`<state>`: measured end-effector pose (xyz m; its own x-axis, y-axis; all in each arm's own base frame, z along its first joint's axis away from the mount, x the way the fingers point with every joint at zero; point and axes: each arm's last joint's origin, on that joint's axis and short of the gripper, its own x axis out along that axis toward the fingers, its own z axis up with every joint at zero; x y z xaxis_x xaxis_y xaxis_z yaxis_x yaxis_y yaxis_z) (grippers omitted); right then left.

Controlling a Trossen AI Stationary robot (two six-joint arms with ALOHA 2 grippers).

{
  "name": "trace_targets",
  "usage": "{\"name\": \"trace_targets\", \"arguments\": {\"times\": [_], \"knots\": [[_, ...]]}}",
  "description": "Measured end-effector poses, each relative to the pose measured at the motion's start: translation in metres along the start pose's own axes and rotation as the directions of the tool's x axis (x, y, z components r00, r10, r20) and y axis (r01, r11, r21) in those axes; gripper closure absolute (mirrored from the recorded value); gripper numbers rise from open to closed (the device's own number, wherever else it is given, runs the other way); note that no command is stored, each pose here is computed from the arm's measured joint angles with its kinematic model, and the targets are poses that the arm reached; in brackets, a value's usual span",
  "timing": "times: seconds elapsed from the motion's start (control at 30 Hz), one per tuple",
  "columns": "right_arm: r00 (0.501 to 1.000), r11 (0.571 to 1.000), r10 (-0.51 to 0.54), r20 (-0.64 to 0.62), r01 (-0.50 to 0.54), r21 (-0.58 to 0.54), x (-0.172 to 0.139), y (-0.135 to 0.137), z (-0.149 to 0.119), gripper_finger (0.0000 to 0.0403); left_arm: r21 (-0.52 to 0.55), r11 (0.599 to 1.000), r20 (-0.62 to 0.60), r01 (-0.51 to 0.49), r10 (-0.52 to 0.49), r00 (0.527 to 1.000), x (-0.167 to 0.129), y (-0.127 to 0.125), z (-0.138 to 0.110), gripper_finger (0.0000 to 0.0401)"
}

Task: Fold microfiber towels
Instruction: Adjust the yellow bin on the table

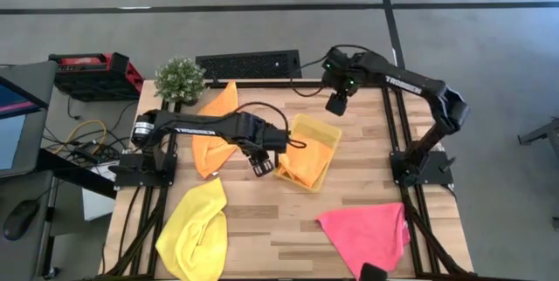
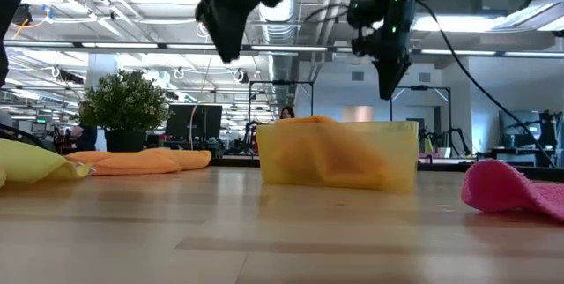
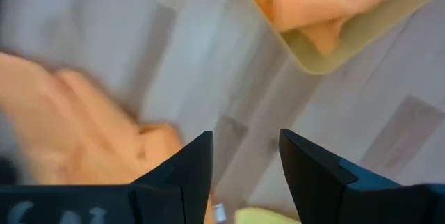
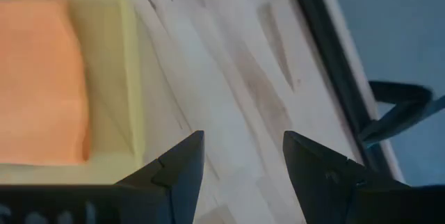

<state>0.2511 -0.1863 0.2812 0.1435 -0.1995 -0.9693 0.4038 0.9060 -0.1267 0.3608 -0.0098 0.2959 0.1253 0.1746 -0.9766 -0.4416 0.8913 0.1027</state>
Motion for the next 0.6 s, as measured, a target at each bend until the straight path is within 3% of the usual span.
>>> {"name": "trace_targets", "arguments": {"times": [0.13, 0.27, 0.6], "knots": [[0.998, 1.0, 0.017, -0.059, -0.017, 0.0, 0.019, -0.009, 0.003, 0.0182, 0.057, 0.989, 0.111, 0.139, -0.144, 0.983, 0.023, -0.014, 0.01, 0.0244], [0.994, 0.997, 0.075, -0.081, -0.073, 0.03, 0.032, -0.017, 0.003, 0.0182, 0.097, 0.953, 0.179, 0.288, -0.301, 0.936, 0.049, -0.024, 0.017, 0.0244], [0.966, 0.983, 0.178, -0.19, -0.182, -0.007, 0.057, -0.015, 0.003, 0.0182, 0.046, 0.954, 0.168, 0.297, -0.3, 0.939, 0.09, -0.024, 0.002, 0.0244]]}}
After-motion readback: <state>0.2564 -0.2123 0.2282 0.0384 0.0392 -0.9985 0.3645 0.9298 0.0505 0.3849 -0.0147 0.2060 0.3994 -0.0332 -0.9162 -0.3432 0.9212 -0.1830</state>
